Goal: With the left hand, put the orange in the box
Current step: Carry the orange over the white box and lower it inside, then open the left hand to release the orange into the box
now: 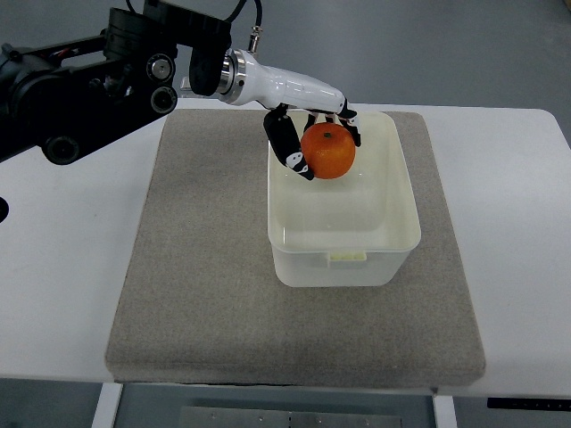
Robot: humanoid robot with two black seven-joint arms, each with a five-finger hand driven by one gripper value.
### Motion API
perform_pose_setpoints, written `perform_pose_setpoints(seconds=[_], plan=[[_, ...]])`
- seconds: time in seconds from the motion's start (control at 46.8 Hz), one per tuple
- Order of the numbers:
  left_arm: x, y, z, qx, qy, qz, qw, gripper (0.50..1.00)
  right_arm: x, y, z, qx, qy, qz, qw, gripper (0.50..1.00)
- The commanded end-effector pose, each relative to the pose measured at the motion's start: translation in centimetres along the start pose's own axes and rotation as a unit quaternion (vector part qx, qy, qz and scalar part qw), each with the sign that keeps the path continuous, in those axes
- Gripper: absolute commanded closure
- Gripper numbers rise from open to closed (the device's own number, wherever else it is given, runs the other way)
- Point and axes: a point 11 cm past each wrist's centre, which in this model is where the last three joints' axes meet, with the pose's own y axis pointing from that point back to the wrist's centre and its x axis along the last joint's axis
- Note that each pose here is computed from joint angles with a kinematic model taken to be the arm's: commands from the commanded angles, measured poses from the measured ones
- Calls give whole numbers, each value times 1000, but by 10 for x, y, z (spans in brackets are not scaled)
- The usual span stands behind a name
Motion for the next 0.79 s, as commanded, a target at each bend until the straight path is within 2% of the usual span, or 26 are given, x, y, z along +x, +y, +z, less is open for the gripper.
perform_pose_setpoints(seconds=[0.0,0.193,0.235,0.321,0.406,0.449,0.513,0.578,0.642,0.77], plan=[[-3,-5,1,8,-5,-4,1000,1000,0,0,0,0,0,0,1000,574],[-20,-20,-3,19,-13,-15,1000,1000,0,0,0,0,0,0,1000,574],[-25,-23,-4,23,-19,-19,999,977,0,0,0,-1,0,0,1000,574],[-32,-28,-4,24,-24,-25,999,892,0,0,1,-1,0,0,1000,574],[-31,-29,-4,25,-22,-20,999,753,0,0,0,0,-1,0,1000,574],[-31,-29,-4,25,-22,-19,999,722,0,0,0,0,0,0,1000,574],[-30,-29,-3,22,-18,-17,999,639,0,0,0,-1,0,0,1000,574],[-30,-29,-3,20,-14,-16,1000,604,0,0,0,0,0,0,1000,574],[-28,-28,-3,19,-11,-12,1000,538,0,0,0,0,0,0,1000,574],[-28,-26,-5,19,-6,-9,1000,521,0,0,0,0,0,0,1000,574]])
